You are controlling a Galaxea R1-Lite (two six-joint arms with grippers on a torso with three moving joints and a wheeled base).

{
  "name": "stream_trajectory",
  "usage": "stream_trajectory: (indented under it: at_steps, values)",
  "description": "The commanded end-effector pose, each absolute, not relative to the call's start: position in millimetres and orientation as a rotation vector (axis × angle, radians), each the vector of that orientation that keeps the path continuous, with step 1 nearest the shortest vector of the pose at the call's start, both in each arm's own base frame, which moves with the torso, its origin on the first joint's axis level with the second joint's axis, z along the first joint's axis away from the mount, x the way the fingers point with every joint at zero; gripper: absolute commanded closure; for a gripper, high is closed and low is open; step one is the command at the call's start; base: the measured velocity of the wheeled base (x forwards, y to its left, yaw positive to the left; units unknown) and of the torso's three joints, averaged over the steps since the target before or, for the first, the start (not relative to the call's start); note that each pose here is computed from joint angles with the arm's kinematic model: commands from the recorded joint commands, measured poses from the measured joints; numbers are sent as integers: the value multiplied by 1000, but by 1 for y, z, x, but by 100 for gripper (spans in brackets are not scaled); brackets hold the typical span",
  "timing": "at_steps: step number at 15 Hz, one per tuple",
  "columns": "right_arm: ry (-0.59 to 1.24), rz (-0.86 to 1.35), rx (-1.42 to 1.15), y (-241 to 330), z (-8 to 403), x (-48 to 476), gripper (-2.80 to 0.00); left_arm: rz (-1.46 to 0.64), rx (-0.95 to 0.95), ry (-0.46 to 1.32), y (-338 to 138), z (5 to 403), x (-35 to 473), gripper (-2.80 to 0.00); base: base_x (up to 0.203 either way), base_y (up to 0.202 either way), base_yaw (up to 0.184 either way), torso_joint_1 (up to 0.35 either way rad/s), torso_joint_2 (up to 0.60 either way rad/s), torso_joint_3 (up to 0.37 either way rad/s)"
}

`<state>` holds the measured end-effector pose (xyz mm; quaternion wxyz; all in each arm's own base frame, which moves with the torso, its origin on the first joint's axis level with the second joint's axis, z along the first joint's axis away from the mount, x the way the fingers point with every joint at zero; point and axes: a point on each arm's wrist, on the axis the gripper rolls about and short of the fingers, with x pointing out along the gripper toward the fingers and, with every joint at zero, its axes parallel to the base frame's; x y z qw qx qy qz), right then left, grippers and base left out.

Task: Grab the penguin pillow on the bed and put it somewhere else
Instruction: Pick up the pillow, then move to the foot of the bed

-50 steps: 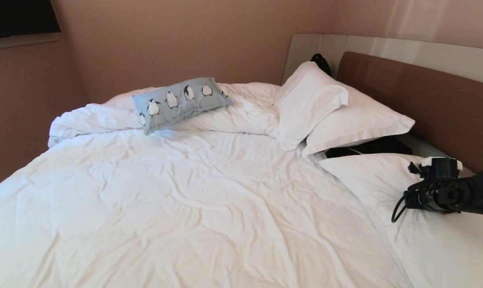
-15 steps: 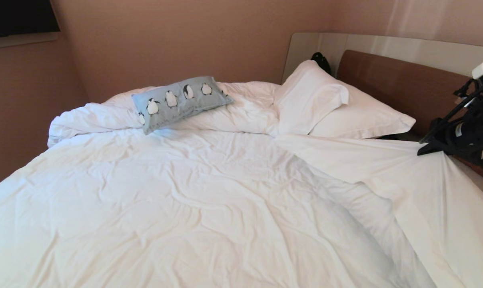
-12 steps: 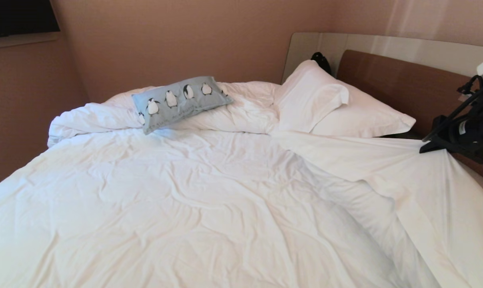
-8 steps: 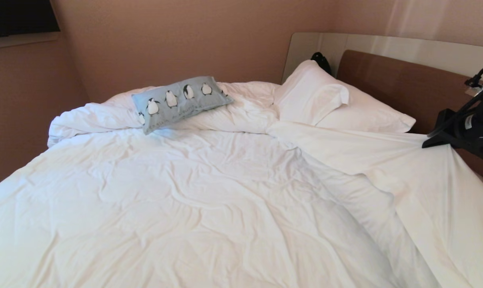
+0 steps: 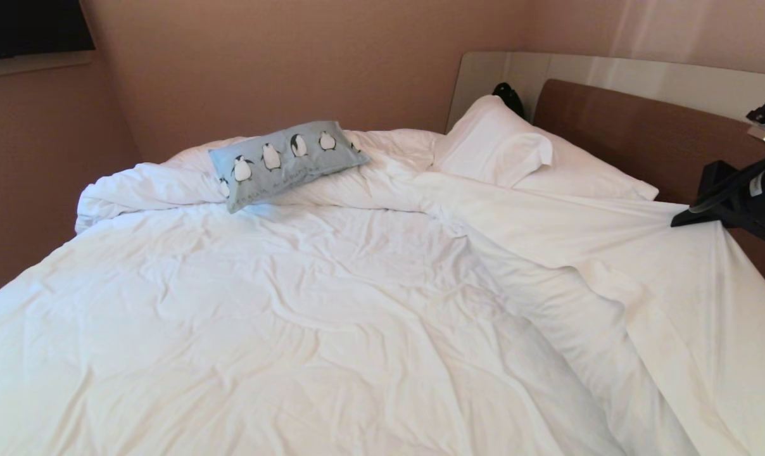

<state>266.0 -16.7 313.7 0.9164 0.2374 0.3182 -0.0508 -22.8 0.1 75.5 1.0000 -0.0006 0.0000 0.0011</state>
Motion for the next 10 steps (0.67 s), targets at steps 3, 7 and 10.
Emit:
stream_trajectory:
  at_steps: [3, 7, 10]
  values:
    - [651, -96, 504, -13, 317, 262, 0, 3, -2, 1, 0, 75, -23, 0, 0, 0, 0, 0, 0, 0]
    - [689, -44, 513, 7, 312, 265, 0, 3, -2, 0, 0, 75, -23, 0, 0, 0, 0, 0, 0, 0]
    - [741, -14, 505, 21, 301, 272, 0, 3, -2, 1, 0, 75, -23, 0, 0, 0, 0, 0, 0, 0]
